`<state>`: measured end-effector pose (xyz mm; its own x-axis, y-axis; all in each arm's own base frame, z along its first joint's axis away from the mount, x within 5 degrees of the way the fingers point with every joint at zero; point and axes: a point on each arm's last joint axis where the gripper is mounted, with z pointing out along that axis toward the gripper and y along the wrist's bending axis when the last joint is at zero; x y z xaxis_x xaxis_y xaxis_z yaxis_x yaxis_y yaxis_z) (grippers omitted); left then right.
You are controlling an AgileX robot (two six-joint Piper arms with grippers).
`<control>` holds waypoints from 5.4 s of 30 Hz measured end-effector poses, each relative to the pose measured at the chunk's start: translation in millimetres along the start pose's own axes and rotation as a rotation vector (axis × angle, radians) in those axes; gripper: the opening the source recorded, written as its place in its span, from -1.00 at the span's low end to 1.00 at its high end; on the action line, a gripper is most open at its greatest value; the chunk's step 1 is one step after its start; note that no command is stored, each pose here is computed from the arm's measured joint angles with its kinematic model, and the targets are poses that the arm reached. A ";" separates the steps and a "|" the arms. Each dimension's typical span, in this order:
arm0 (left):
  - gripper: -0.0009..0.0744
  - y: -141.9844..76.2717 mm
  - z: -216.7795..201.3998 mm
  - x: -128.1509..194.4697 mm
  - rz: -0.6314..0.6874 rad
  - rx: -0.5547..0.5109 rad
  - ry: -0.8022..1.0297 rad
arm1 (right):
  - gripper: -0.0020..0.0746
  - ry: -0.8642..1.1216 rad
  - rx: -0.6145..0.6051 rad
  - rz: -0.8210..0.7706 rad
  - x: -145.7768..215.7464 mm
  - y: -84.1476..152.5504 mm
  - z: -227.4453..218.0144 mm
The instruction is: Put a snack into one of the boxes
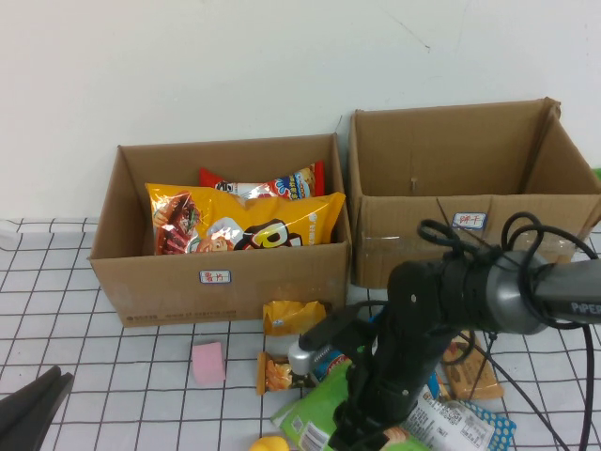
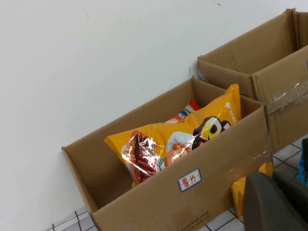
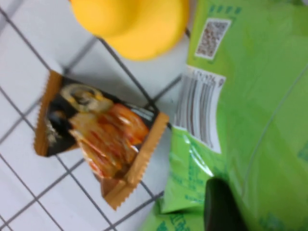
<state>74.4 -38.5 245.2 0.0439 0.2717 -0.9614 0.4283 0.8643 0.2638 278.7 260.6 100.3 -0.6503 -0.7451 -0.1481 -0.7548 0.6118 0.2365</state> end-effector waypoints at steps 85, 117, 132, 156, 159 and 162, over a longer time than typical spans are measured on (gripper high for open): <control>-0.98 -0.2 0.0 -0.2 -0.001 0.002 -0.002 | -0.19 -0.812 0.262 -0.206 -163.2 -44.9 -110.2; -0.98 -0.3 0.0 -0.3 -0.003 0.003 -0.003 | -0.83 -0.867 -0.231 -0.411 -140.5 -17.3 -166.4; -0.98 -0.3 0.0 -0.3 -0.003 0.003 -0.003 | -0.94 -1.007 -0.087 -0.344 -17.2 2.2 -311.8; -0.98 -0.5 0.0 -0.3 -0.003 0.005 -0.004 | -0.95 -1.425 0.538 -0.219 253.2 88.8 -271.4; -0.98 -0.6 0.0 -0.4 -0.004 0.007 -0.005 | -0.95 -1.448 0.577 -0.207 269.4 88.2 -253.6; -0.98 -0.6 0.0 -0.4 -0.004 0.007 -0.005 | -0.95 -1.461 0.621 -0.184 278.1 84.2 -240.4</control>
<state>74.1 -39.2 245.4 0.0461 0.2660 -0.9629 0.4345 0.8626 0.2591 54.9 41.0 309.9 0.2043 -0.1585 -0.9660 -0.5076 0.8266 -0.2430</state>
